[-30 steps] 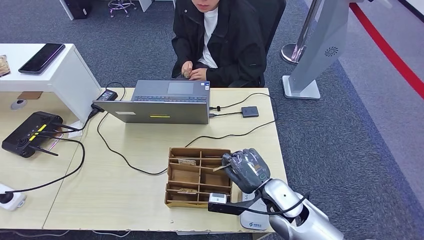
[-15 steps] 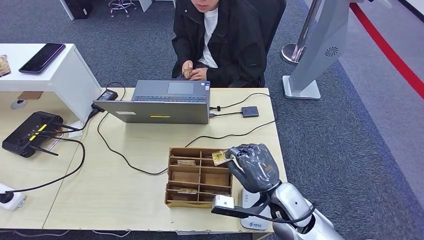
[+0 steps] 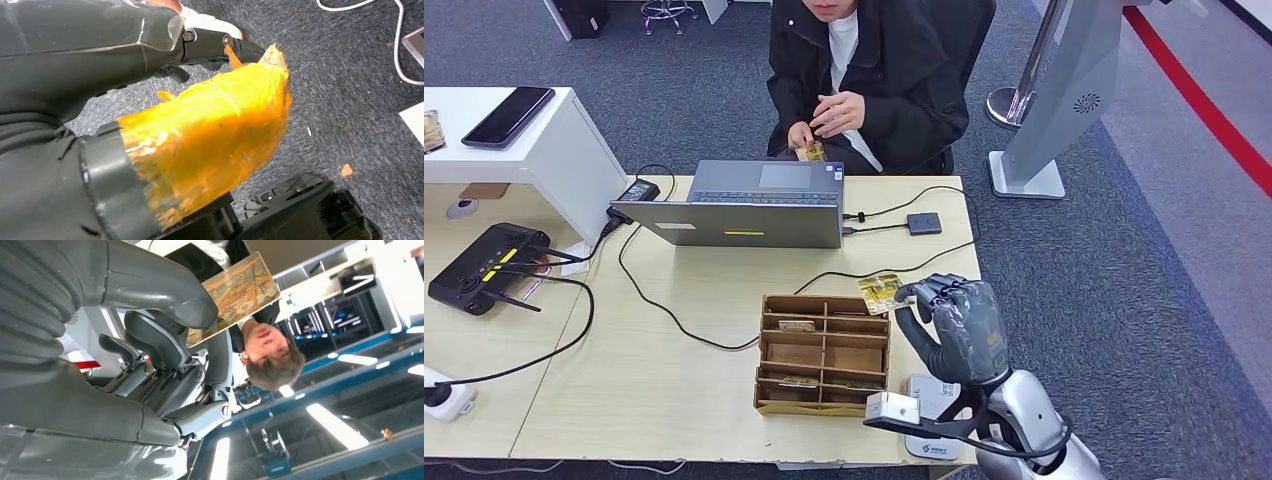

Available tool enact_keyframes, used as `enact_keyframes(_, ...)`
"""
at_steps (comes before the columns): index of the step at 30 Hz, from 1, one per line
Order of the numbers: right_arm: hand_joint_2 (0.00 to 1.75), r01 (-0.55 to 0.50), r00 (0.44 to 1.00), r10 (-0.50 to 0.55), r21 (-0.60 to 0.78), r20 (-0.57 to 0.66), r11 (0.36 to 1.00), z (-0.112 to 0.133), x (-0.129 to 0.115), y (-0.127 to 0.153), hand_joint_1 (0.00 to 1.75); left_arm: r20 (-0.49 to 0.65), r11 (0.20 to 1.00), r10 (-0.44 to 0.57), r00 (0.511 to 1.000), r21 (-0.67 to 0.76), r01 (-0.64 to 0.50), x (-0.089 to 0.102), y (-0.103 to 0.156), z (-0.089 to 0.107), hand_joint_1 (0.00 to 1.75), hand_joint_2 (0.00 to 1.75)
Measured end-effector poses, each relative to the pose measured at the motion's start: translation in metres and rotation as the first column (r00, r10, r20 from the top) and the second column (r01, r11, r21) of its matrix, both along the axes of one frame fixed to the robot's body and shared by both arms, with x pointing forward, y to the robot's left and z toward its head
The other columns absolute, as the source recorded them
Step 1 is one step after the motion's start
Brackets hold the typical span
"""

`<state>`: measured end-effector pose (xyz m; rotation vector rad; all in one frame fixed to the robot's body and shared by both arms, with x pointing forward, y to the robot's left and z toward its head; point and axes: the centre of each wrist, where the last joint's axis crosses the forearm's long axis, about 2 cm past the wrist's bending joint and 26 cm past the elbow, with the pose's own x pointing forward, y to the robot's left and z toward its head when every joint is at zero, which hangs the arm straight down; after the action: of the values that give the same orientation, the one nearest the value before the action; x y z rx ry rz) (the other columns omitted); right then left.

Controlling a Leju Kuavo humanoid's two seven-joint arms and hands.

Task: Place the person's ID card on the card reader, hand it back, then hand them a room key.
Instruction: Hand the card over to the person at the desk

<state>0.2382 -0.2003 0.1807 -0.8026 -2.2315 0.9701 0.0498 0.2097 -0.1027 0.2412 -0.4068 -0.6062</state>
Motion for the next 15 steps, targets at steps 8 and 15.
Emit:
enact_keyframes(8, 1.75, 0.010, 1.000, -0.010, 0.022, 0.016, 1.000, 0.0015, -0.0006, -0.0019, 1.75, 0.002, 1.000, 0.001, 1.000, 0.003, -0.001, -0.0010, 0.0001, -0.0001, 0.00, 0.00)
enact_keyframes(15, 1.75, 0.026, 0.997, -0.033, 0.092, 0.077, 0.995, 0.0057, -0.0009, -0.0054, 1.75, 0.004, 1.000, 0.001, 1.000, 0.005, -0.001, -0.0015, 0.0001, -0.0001, 0.00, 0.00)
